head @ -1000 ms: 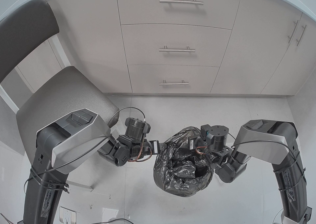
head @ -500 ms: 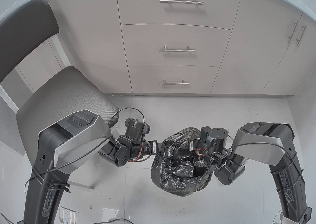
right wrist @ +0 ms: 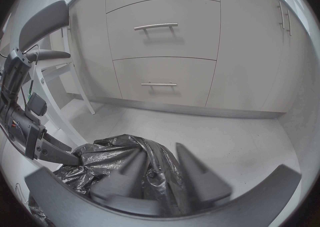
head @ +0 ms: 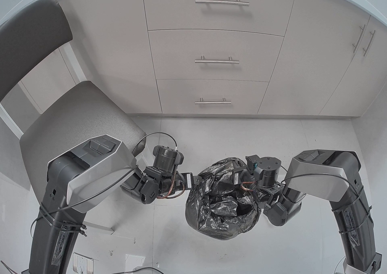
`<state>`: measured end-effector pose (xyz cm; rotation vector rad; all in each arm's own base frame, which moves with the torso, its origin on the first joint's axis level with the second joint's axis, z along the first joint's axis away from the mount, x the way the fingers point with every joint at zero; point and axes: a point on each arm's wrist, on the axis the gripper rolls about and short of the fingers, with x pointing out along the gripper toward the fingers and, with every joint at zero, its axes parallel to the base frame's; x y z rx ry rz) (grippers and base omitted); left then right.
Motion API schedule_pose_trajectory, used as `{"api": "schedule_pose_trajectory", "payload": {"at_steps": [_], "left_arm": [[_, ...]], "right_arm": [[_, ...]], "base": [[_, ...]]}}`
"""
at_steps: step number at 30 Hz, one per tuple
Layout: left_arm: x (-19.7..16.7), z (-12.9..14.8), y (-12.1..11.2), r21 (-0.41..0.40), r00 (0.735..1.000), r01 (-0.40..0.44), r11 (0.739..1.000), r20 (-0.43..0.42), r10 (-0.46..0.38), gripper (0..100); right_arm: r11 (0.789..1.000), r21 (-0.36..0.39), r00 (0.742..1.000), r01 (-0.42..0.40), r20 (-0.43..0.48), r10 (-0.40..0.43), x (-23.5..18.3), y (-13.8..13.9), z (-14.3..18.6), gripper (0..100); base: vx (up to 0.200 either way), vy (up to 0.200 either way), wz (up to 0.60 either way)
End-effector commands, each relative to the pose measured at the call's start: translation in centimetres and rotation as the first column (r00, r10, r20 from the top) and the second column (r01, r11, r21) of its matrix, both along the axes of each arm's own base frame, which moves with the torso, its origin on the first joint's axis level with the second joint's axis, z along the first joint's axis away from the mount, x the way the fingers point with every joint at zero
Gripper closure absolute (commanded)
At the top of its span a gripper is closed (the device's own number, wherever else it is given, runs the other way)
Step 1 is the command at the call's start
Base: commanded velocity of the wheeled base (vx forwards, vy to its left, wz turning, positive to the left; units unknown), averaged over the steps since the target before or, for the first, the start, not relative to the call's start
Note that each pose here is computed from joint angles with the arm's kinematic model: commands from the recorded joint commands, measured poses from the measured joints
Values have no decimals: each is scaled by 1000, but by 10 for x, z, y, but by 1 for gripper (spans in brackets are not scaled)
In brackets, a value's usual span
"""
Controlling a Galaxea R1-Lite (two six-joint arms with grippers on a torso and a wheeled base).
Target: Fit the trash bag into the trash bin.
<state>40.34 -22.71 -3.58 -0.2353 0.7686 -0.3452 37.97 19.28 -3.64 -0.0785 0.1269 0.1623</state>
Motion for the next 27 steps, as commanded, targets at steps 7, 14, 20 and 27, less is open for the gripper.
{"api": "schedule_pose_trajectory", "payload": {"at_steps": [7,14,20,27], "left_arm": [[0,-1,0,1,1000,0,1000,-1,0,0],[0,-1,0,1,1000,0,1000,-1,0,0],[0,-1,0,0,1000,0,1000,1,0,0],[-1,-1,0,0,1000,0,1000,1,0,0]], "right_arm": [[1000,10,1000,2,9,-2,1,0,2,0],[1000,12,1000,14,16,-14,6,-4,0,0],[999,6,999,51,8,-51,18,-16,-12,0],[997,-5,997,78,-12,-78,27,-25,-23,0]], "base": [[0,0,0],[0,0,0],[0,0,0],[0,0,0]]}}
